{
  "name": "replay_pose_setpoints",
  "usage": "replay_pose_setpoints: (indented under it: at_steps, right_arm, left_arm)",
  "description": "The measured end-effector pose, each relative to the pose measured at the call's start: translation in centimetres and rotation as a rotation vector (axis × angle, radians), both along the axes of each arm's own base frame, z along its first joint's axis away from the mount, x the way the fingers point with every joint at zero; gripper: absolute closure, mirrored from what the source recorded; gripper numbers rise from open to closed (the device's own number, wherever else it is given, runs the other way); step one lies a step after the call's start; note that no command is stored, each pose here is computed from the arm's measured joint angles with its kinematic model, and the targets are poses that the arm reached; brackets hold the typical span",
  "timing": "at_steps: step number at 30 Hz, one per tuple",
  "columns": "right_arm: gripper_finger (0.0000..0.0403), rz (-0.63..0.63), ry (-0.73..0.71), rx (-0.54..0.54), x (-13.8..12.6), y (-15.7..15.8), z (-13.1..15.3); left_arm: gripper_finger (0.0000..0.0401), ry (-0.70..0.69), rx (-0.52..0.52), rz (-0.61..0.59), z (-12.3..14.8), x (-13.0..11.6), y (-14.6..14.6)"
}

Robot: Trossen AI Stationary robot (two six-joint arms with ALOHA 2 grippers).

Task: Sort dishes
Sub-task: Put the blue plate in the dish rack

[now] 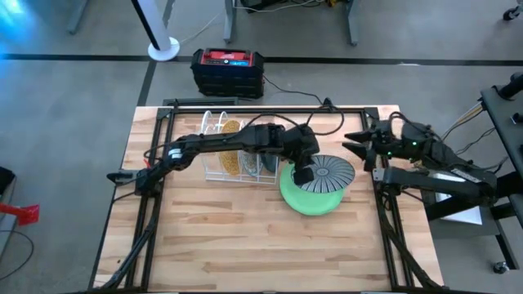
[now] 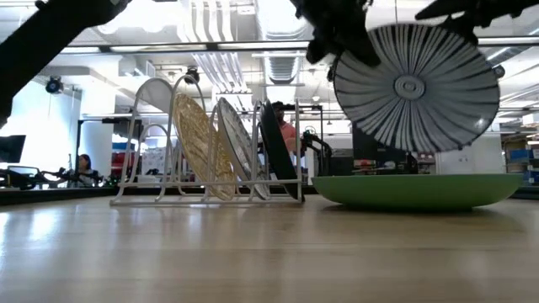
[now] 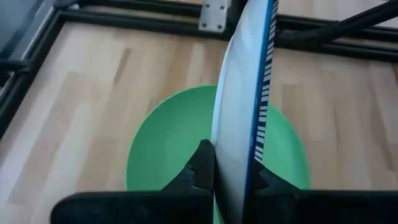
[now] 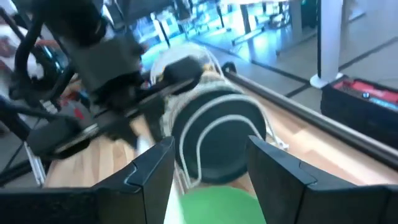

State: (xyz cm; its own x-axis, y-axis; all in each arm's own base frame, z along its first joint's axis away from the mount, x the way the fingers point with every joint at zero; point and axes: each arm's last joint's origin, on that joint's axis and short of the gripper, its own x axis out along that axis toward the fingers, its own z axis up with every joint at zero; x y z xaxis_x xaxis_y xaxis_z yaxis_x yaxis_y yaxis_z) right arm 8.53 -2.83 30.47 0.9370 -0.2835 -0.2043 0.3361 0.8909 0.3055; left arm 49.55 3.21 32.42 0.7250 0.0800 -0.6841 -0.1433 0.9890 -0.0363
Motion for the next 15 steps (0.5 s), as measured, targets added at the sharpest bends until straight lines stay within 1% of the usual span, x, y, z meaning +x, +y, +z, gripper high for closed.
replay_pose_setpoints:
  at_steps: [3, 6, 10, 15]
  right_arm:
    - [0.0219, -0.046, -0.002, -0.010, -0.5, 0.0, 0.8]
    - [0.0224, -0.091, 0.023, -0.011, -0.8, 0.0, 1.0]
    - [0.0231, -0.128, 0.077, -0.003, -0.9, -0.1, 0.4]
    - [0.0238, -0.143, 0.117, 0.005, -0.8, -0.2, -0.1]
  left_arm:
    - [0.0399, -0.006, 0.034, 0.015, 1.0, -0.6, -1.1]
    - [0.0399, -0.015, 0.090, 0.053, 1.9, -1.1, -2.1]
    - [0.0399, -0.052, 0.176, 0.129, 3.8, -2.2, -3.0]
    - [0.0399, -0.057, 0.231, 0.192, 5.8, -3.9, -3.8]
